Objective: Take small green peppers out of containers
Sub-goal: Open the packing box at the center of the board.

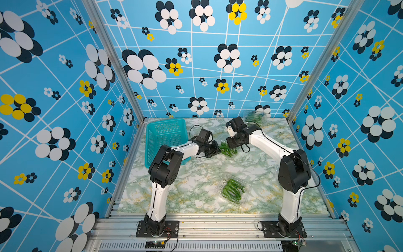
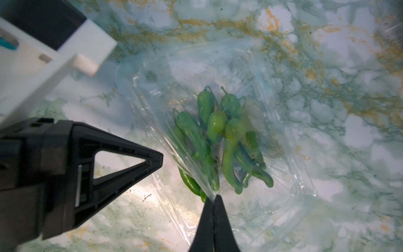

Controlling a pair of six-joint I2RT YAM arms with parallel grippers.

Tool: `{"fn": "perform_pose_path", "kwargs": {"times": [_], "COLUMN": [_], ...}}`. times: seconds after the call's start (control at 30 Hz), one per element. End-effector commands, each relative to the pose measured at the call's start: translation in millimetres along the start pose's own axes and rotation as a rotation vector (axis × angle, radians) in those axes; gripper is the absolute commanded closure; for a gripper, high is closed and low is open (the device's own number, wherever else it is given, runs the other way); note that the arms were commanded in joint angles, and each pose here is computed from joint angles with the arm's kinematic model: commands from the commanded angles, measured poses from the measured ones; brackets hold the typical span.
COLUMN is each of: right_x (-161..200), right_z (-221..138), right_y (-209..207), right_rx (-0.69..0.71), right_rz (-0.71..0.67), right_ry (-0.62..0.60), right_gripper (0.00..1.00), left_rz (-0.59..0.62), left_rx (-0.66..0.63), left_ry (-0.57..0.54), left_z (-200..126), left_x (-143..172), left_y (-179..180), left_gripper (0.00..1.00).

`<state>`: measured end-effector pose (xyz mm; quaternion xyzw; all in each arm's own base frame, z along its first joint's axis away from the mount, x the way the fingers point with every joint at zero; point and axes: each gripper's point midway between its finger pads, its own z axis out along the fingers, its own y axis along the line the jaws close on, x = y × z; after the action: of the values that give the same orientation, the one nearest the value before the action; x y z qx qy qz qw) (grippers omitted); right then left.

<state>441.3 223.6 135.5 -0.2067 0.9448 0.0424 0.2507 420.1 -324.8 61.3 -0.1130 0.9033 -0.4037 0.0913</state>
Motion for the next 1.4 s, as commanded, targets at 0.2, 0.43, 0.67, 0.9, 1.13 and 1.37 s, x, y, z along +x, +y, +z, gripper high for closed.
{"fn": "perform_pose_path", "kwargs": {"times": [0.2,0.43,0.67,0.9,1.13,1.37], "right_x": [-50,-67,-73,-78,-88,-95], "right_z": [-23,-13,15,21,0,-20], "right_y": [-22,-39,-49,-67,-82,-64], "right_rx": [0.020,0.008,-0.031,-0.025,-0.029,-0.112], "right_rz": [0.085,0.112,0.150,0.174,0.146,0.097], "right_ry": [-0.131,-0.106,-0.073,-0.076,-0.129,-0.167], "right_gripper": [1.00,0.88,0.64,0.49,0.44,0.44], "left_rz": [-0.005,-0.011,-0.022,-0.039,-0.009,0.029], "left_rx": [-0.067,-0.082,-0.104,-0.132,-0.133,-0.132], "left_ry": [0.014,0.000,-0.025,-0.055,-0.071,-0.103], "left_z": [-9,-20,-37,-59,-69,-81], "left_x": [7,-2,-13,-30,-42,-45], "left_y": [9,14,22,35,24,8], "left_gripper": [0.90,0.90,0.90,0.88,0.68,0.60]}}
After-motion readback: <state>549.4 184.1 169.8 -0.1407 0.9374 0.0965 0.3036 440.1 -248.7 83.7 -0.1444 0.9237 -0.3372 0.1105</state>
